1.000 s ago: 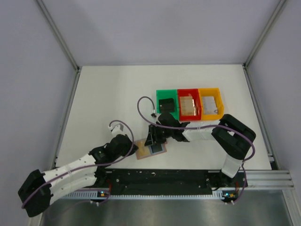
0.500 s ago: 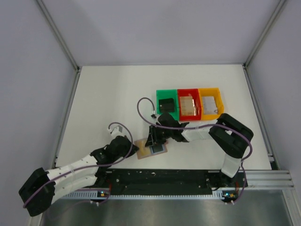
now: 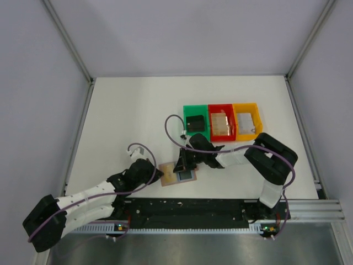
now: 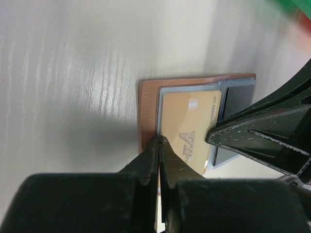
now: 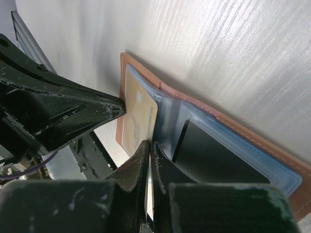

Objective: Take the credit cards out of the card holder
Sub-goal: Remove the credit card from the card holder.

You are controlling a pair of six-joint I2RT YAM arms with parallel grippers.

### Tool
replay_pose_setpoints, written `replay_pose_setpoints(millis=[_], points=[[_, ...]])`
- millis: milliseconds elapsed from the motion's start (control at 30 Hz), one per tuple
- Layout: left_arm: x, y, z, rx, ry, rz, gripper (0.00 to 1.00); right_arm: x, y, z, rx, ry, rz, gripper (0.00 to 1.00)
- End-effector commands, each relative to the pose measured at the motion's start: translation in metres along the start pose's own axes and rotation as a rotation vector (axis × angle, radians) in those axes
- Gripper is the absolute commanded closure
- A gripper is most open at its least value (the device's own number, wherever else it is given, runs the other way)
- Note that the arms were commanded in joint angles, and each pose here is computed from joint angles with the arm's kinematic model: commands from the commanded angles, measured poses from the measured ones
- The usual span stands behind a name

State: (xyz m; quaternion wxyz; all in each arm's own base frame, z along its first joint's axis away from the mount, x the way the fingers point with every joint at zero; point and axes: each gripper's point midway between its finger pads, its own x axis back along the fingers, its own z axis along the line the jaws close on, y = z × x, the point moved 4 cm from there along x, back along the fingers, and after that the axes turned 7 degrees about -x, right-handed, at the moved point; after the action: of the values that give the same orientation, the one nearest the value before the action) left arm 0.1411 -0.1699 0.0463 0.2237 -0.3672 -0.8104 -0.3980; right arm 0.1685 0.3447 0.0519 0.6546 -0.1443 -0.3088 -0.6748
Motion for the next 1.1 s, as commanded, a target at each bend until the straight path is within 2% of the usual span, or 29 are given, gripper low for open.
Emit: replay_pose_setpoints(millis=[0, 367, 500, 767, 933, 1067], points=[[-0.003, -0.011, 0.018, -0.01, 0.056, 0.035, 1.0, 0.004, 0.004, 0.006, 0.009, 0.084, -0.013, 1.0], [-0.003, -0.012, 0.019, -0.015, 0.063, 0.045, 1.0, 0.02, 0.008, -0.011, 0.002, 0.069, -0.025, 1.0], [0.0, -0.007, 0.008, -0.029, 0.016, 0.035, 1.0, 0.02, 0.008, -0.009, 0.001, 0.083, -0.022, 1.0], [0.017, 0.02, -0.038, -0.007, -0.232, -0.08, 0.68, 0.018, 0.009, -0.009, -0.002, 0.089, -0.016, 1.0], [0.01, 0.025, -0.041, -0.028, -0.206, -0.092, 0.66, 0.017, 0.008, -0.008, -0.003, 0.091, -0.015, 1.0], [-0.001, 0.022, -0.039, -0.024, -0.179, -0.057, 0.7, 0.018, 0.008, -0.007, -0.003, 0.096, -0.013, 1.0]])
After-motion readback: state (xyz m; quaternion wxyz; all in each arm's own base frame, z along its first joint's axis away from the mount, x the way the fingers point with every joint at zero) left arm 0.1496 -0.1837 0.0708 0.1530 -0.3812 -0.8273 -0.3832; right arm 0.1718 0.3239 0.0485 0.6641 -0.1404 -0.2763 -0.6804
